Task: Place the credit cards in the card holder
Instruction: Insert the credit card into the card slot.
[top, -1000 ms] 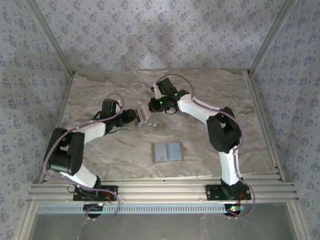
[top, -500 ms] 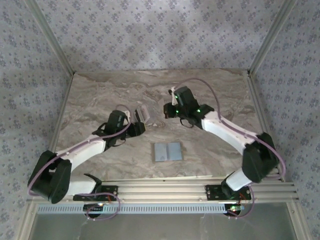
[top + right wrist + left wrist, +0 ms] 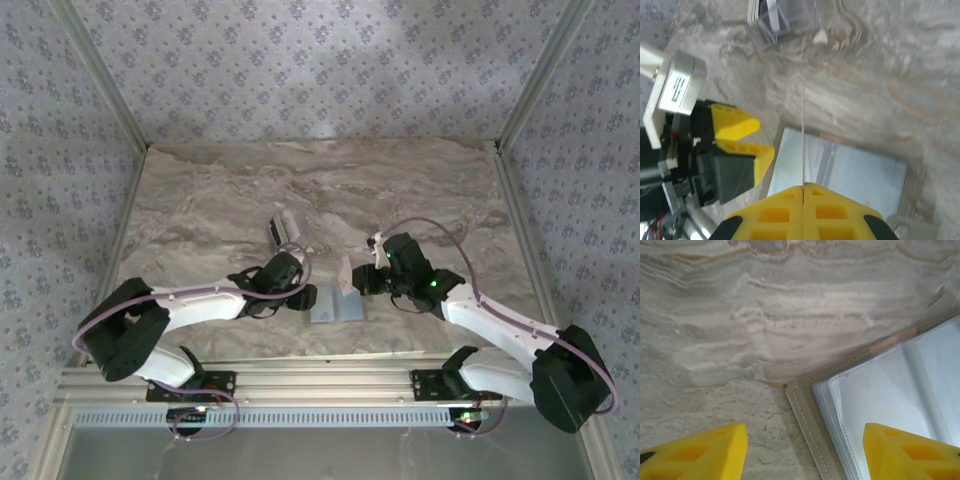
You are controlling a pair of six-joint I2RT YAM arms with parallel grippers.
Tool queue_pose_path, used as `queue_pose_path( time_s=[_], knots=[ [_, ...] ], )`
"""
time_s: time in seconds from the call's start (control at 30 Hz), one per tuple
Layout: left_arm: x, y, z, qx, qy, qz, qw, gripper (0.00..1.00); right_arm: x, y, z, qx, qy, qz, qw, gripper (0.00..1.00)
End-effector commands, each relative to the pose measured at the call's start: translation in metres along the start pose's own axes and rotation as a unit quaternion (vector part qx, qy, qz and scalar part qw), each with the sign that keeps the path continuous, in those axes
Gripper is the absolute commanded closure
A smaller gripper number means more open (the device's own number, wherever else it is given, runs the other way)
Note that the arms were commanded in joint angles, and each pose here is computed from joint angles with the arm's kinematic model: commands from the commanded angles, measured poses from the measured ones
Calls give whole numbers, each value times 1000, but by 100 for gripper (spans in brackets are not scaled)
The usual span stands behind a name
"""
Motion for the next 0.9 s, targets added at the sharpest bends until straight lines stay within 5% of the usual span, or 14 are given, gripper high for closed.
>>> queue_pose_path(
  time_s=[0.0,0.87],
  knots=[
    [12,1,-3,33,24,-10,999,38,-17,1,1,38,31,36,998,94],
    [-10,9,-1,74,35,16,997,51,-40,27,-34,45,87,110,989,97]
  ],
)
Point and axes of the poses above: each hand's point on the last joint's axis, 136 mm out from that joint toward the fingers, its own y axis out along the fingers, its own z axis along the line the jaws close on, x = y × z, the point moved 3 cm from there along -y, back along the fingers, and after that the axes turned 15 degrees about y, right-handed, at the moved point
